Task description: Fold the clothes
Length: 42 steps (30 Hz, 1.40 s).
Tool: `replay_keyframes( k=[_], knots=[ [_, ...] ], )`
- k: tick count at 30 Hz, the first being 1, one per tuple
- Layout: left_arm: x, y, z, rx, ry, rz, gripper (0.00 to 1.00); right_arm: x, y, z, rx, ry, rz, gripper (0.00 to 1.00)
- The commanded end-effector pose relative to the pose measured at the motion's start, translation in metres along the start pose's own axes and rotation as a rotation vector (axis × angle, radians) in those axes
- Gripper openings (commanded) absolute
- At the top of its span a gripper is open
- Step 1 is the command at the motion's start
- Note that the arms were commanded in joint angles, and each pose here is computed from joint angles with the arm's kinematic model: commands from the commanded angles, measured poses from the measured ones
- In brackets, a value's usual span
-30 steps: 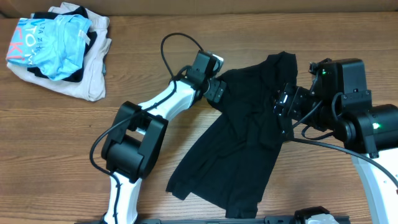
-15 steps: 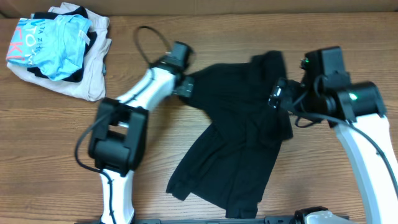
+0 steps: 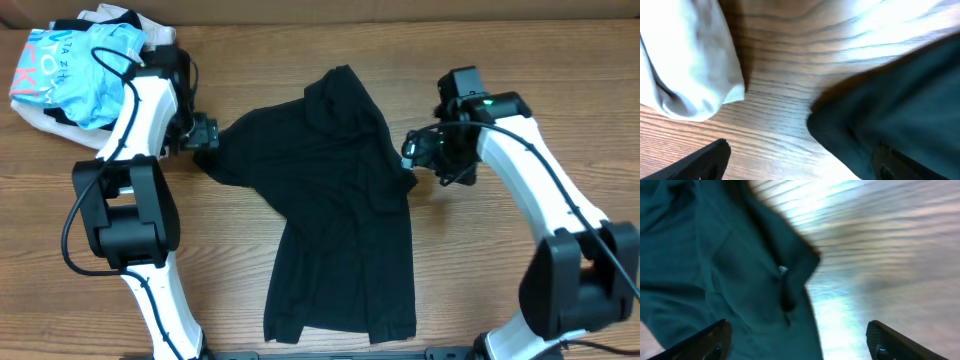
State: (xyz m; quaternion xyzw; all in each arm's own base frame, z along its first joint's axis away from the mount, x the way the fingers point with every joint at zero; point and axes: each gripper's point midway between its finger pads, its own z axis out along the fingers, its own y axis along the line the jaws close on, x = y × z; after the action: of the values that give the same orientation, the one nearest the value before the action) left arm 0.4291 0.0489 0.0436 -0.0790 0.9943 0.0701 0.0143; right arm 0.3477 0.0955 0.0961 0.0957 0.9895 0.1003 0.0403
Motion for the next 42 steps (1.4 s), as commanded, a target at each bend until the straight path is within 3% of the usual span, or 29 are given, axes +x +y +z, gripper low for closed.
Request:
replay_keyframes(
  k=[1, 5, 8, 16, 21, 23, 29, 36, 42],
  knots=[
    [-0.007, -0.018, -0.016, 0.066, -0.018, 0.050, 0.93, 0.008, 0.026, 0.013, -0.084, 0.039, -0.110, 0.79],
    [-0.003, -0.020, -0.016, 0.065, -0.005, 0.060, 0.93, 0.015, 0.027, 0.032, -0.065, 0.046, -0.102, 0.65],
    [-0.001, -0.020, -0.016, 0.065, 0.003, 0.061, 0.93, 0.020, 0.012, 0.045, 0.009, 0.042, -0.043, 0.63],
    [-0.001, -0.020, -0.016, 0.065, 0.004, 0.061, 0.93, 0.045, 0.015, 0.080, -0.044, 0.072, -0.112, 0.45],
    [-0.001, -0.021, -0.016, 0.065, 0.001, 0.063, 0.93, 0.040, 0.011, 0.087, -0.011, 0.027, -0.115, 0.11],
    [-0.002, -0.021, -0.016, 0.066, -0.001, 0.064, 0.93, 0.030, 0.001, 0.086, 0.036, -0.016, -0.086, 0.04],
    [-0.005, -0.023, -0.017, 0.067, -0.018, 0.121, 0.92, -0.031, -0.045, 0.059, 0.139, -0.181, 0.031, 0.04],
    [-0.010, -0.026, -0.017, 0.068, -0.040, 0.148, 0.92, -0.129, -0.070, -0.005, 0.064, -0.485, 0.049, 0.04],
    [-0.011, -0.026, -0.017, 0.067, -0.045, 0.162, 0.92, -0.171, -0.078, -0.050, 0.040, -0.642, 0.078, 0.04]
  ],
)
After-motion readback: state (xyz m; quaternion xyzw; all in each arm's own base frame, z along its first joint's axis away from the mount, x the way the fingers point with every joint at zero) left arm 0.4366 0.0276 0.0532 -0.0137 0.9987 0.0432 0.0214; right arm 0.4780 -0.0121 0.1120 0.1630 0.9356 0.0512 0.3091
